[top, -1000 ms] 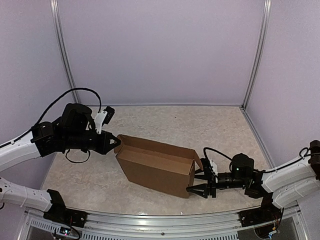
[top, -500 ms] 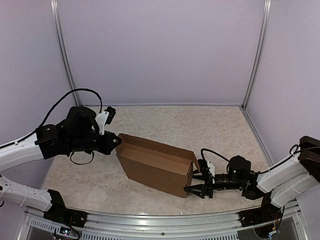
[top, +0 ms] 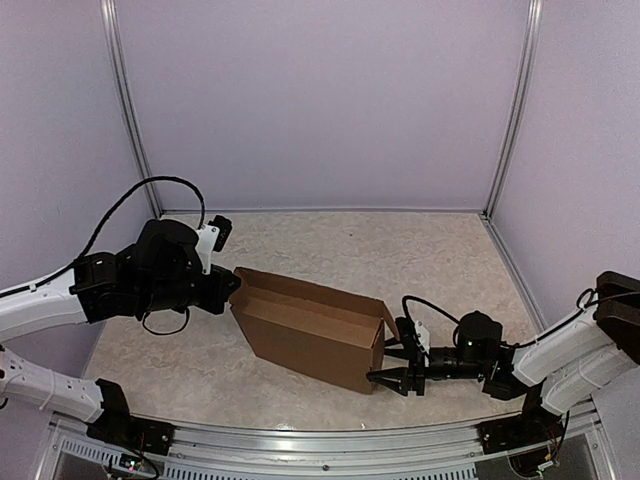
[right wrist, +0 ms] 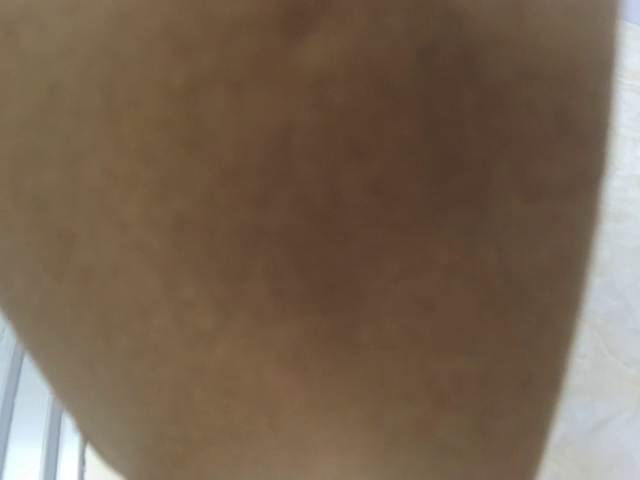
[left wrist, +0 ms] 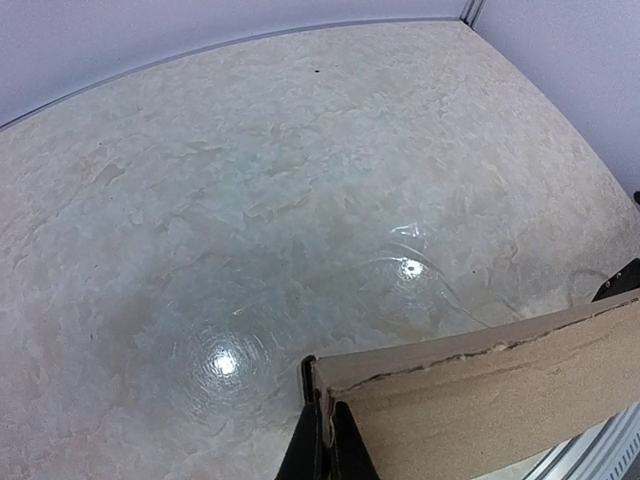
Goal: Fold the paper box
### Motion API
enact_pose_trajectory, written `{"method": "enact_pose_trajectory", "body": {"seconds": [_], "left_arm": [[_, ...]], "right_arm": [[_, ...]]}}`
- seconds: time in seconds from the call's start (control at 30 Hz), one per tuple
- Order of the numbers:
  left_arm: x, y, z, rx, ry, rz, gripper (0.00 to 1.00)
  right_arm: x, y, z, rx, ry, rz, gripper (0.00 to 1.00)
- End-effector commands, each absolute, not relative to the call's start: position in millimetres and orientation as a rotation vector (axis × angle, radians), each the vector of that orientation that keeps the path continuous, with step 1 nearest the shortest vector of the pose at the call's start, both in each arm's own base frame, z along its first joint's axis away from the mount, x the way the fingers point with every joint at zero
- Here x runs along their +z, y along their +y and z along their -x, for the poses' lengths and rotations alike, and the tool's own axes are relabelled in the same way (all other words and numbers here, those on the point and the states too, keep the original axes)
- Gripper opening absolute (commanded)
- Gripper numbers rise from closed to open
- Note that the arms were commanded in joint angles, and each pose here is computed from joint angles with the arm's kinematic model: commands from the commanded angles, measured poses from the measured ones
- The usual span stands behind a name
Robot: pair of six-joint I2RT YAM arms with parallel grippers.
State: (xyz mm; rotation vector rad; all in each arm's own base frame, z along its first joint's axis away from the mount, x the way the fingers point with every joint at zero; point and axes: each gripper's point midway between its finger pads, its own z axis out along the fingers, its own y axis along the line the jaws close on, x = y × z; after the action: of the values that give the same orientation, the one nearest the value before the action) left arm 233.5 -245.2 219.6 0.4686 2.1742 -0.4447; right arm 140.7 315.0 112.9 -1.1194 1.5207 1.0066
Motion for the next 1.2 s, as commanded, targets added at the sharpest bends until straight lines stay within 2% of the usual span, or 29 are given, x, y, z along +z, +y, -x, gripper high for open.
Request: {"method": "enact_pose_trajectory", "body": {"seconds": [0.0, 0.43, 0.73, 1.0, 1.17], "left_arm": [[195, -242, -221, -0.354, 2.252, -0.564, 0.0], [178, -257, -208, -0.345, 2.283, -0.611, 0.0], [170, -254, -199, -0.37, 2.304, -0.596, 0.0], [168, -258, -196, -0.342, 2.294, -0.628, 0.0], [159, -260, -192, -0.306, 2.31, -0.649, 0.0]], "right_arm": [[121, 317, -148, 0.987, 1.506, 1.057, 0.23], [120, 315, -152, 0.979, 1.521, 1.025, 0.27], [128, 310, -154, 0.985, 1.514, 0.971, 0.43], [140, 305, -158, 0.971, 1.5, 0.928, 0.49], [137, 297, -161, 0.957, 1.522, 0.876, 0.58]]}}
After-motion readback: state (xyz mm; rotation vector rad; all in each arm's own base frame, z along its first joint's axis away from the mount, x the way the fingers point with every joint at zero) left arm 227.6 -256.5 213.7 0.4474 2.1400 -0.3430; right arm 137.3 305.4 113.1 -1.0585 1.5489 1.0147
